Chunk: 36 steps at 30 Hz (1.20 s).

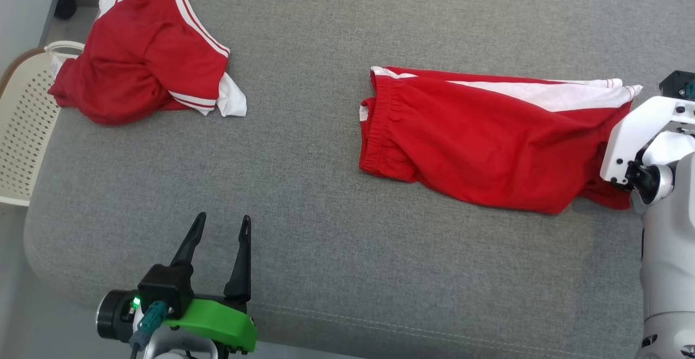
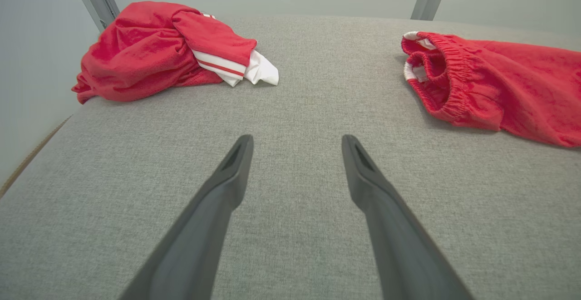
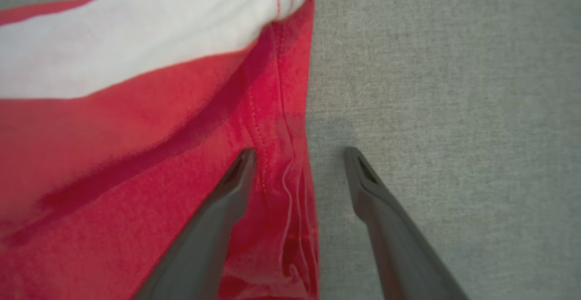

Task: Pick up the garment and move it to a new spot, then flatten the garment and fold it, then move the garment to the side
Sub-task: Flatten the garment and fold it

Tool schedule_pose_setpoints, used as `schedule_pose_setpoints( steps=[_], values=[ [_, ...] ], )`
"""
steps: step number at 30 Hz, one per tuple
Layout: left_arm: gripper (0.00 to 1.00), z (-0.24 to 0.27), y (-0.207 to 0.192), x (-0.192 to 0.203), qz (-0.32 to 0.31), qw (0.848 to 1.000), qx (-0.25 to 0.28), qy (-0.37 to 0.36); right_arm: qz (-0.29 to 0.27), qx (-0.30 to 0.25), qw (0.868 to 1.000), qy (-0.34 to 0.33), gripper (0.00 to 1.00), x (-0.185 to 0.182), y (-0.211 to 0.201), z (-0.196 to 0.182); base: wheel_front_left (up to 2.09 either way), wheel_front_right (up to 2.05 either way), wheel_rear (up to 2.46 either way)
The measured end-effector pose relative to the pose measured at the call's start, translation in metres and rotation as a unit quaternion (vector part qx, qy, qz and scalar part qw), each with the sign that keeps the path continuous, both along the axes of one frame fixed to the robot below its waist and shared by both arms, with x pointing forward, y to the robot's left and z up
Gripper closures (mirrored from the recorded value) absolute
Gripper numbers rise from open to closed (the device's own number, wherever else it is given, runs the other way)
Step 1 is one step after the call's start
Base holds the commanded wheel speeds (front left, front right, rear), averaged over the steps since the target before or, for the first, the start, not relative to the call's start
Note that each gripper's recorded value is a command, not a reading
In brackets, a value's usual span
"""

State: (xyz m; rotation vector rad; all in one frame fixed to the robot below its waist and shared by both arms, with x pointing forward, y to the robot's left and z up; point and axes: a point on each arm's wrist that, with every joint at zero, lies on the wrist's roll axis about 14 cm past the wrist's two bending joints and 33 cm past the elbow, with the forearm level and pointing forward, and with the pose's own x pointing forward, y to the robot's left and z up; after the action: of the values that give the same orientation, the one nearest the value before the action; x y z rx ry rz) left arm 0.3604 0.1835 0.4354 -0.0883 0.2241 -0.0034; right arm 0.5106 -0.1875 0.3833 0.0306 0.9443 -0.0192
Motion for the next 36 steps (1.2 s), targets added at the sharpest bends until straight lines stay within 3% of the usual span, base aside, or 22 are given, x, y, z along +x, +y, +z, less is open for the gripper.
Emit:
schedule_pose_setpoints(
  steps=[7,8,10,23,32,36],
  values=[
    [0.0,-0.004,0.003,-0.003,0.004,1.0,0.001,0.006,-0.004,0.014,1.0,0.007,0.0,0.003,0.006,-0.007,0.0,0.0,0.0],
    [0.0,-0.003,0.003,-0.003,0.004,1.0,0.002,0.006,-0.008,0.021,1.0,0.01,0.45,0.003,0.007,-0.008,0.0,0.0,0.0],
    [0.0,-0.003,0.003,-0.004,0.004,1.0,0.001,0.006,-0.01,0.029,0.999,0.014,1.0,0.002,0.01,-0.008,0.0,0.0,0.0],
    [0.0,0.004,0.0,-0.009,0.003,1.0,-0.004,-0.004,-0.024,0.011,0.999,-0.019,1.0,0.002,-0.006,0.011,0.0,0.0,0.0],
    [0.0,0.013,-0.001,-0.013,0.005,1.0,-0.007,-0.019,-0.04,-0.055,0.995,-0.069,1.0,0.011,-0.047,0.055,0.0,0.0,0.0],
    [0.0,0.016,0.001,-0.017,0.009,1.0,-0.009,-0.023,-0.031,-0.064,0.995,-0.073,1.0,0.011,-0.045,0.065,0.0,0.0,0.0]
  ],
)
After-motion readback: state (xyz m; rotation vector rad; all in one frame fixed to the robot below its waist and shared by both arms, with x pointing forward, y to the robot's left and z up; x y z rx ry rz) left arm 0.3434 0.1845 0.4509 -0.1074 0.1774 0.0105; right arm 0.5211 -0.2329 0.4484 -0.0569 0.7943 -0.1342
